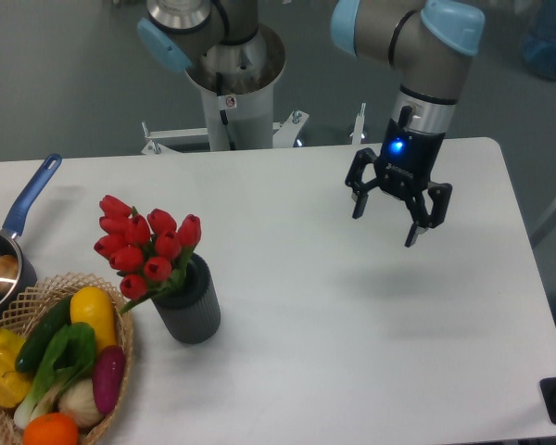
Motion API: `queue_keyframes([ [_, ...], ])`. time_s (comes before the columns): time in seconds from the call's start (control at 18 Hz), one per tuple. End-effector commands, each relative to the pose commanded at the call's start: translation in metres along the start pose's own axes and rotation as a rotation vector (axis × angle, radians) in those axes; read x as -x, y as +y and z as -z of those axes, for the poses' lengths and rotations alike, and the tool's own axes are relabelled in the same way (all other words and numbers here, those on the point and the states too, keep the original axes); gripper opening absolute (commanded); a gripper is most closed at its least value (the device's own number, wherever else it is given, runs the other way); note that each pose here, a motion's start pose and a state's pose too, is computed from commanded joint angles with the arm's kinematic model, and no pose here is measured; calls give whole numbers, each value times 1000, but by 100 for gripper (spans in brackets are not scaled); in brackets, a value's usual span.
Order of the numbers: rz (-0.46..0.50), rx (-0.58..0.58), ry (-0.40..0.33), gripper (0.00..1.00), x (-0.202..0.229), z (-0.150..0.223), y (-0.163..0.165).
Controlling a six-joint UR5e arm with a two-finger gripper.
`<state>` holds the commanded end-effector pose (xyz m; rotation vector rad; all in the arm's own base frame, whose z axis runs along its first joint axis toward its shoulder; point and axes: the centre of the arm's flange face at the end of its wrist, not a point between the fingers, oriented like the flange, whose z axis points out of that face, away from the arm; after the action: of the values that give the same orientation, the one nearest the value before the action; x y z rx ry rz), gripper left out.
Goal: Pick up the flowers from the vase
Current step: 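Open the gripper wide while hovering beside the table, then move the open gripper toward the red tulip stems above the vase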
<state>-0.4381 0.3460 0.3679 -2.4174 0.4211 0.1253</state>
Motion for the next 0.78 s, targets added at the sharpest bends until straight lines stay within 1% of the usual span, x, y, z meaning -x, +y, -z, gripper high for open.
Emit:
queue_keyframes([
  [0.06,2,-14,1,100,-2,1,-2],
  [0.17,35,-45,22,100,-6,-3,-7],
  [0.39,99,-97,52,100,-17,-10,-33],
  [0.56,104,-135,95,100,-27,-25,-56],
  [0.78,106,-169,112,100,-32,-28,-65],
])
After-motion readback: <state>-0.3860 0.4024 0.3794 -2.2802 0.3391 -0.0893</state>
